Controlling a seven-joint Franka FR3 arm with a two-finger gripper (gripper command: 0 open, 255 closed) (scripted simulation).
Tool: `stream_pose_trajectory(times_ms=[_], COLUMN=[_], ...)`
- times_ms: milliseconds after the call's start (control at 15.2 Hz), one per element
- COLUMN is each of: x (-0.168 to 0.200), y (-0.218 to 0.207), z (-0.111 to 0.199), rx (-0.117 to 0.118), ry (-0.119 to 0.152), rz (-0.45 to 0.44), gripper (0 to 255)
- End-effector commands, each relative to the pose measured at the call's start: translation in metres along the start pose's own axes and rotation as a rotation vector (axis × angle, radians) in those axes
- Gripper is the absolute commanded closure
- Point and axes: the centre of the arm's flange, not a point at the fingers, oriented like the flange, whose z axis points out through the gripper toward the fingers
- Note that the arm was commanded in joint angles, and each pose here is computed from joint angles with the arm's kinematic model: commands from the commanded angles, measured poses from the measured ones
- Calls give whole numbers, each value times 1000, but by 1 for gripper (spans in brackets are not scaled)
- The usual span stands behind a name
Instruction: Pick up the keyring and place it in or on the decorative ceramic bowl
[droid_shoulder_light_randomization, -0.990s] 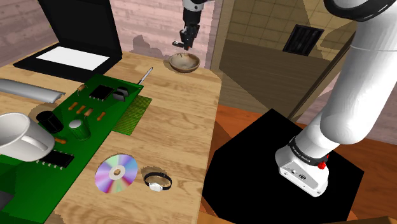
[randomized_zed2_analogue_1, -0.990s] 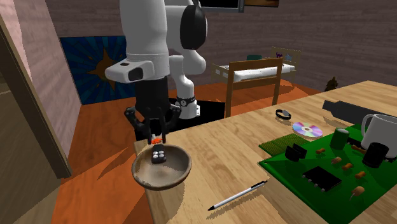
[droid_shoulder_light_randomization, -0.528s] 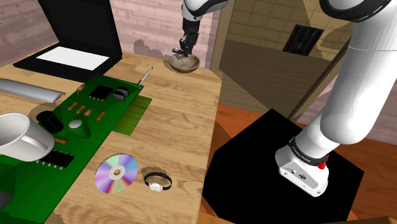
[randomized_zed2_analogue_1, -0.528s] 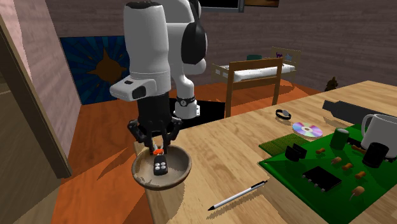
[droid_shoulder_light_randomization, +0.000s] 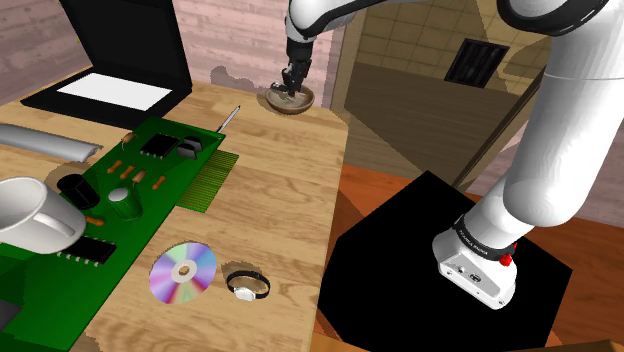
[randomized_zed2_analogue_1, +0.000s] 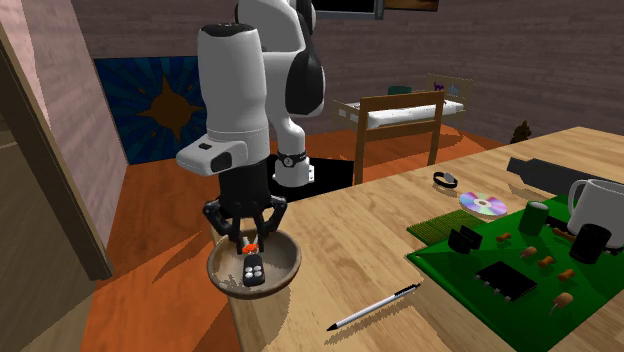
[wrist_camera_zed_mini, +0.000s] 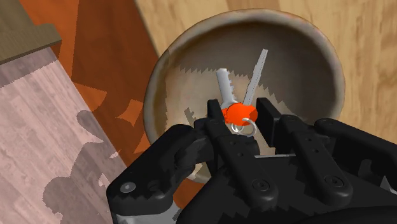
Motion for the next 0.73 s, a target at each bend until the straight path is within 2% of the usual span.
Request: stream_pose_trajectory(times_ms=[0,132,198,528,660], x=[0,0,0,0,0], y=[0,0,0,0,0], z=[0,0,0,0,-26], rx=[0,0,0,0,0], ry=[0,0,0,0,0], rz=[0,0,0,0,0], gripper=[255,255,0,0,0])
